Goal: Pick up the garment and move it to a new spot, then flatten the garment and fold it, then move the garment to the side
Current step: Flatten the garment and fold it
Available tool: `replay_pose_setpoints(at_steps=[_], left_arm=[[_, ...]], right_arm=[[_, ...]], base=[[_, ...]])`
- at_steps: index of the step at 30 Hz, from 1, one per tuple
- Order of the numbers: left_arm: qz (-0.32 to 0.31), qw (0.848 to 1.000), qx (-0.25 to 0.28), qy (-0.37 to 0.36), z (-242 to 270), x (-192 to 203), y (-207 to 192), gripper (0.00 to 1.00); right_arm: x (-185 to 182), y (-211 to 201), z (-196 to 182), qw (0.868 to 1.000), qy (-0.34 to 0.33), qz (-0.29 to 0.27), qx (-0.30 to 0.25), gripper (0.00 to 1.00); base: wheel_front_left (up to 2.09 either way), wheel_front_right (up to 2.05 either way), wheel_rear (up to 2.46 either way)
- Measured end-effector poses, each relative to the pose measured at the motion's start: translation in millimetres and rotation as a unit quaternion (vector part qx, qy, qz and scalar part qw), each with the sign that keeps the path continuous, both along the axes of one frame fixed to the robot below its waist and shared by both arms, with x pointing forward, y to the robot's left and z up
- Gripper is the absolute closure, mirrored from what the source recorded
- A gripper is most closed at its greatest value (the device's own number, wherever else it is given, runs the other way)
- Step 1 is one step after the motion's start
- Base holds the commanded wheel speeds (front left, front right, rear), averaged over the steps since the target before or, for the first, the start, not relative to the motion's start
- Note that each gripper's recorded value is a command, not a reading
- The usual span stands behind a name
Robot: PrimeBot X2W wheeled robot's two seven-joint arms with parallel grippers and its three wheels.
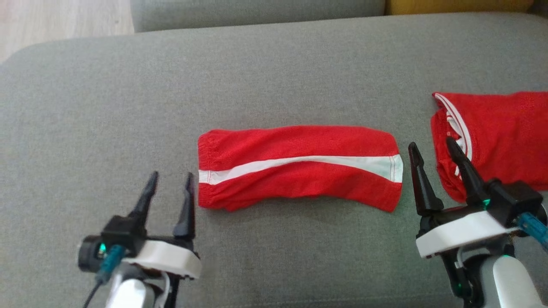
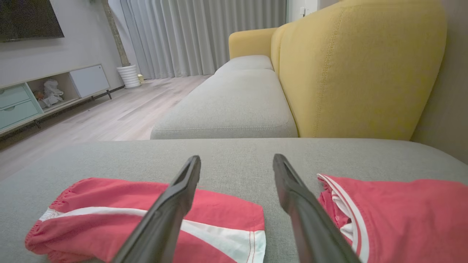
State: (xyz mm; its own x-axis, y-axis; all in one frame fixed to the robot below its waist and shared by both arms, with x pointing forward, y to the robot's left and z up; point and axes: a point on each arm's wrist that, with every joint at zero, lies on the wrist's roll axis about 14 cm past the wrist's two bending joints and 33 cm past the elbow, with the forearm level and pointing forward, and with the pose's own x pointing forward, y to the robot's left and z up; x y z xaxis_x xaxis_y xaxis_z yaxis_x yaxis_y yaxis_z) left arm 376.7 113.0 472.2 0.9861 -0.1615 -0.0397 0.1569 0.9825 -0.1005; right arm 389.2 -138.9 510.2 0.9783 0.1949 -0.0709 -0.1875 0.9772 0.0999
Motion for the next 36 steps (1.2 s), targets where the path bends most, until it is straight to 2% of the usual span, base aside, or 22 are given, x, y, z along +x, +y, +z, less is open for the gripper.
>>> replay_pose_setpoints(at_steps=[7,27,32,36], left_arm=[[0.030,0.998,0.011,-0.051,33.1,1.4,21.5,0.00],[0.025,0.999,0.017,-0.028,23.4,-9.0,24.5,0.00],[0.006,1.000,0.001,0.009,5.3,-5.9,16.1,0.00],[-0.031,0.998,-0.008,0.058,-14.6,11.4,-3.2,0.00]], right_arm=[[-11.9,3.0,5.9,1.000,-0.006,0.005,-0.001,0.00],[-17.7,4.8,3.5,1.000,0.003,0.008,-0.005,0.00],[-14.2,5.9,0.5,1.000,0.007,0.009,-0.004,0.00],[-10.8,9.3,-9.7,1.000,0.025,0.015,-0.004,0.00]], base=[[0.00,0.00,0.00],[0.00,0.00,0.00],[0.00,0.00,0.00],[0.00,0.00,0.00]])
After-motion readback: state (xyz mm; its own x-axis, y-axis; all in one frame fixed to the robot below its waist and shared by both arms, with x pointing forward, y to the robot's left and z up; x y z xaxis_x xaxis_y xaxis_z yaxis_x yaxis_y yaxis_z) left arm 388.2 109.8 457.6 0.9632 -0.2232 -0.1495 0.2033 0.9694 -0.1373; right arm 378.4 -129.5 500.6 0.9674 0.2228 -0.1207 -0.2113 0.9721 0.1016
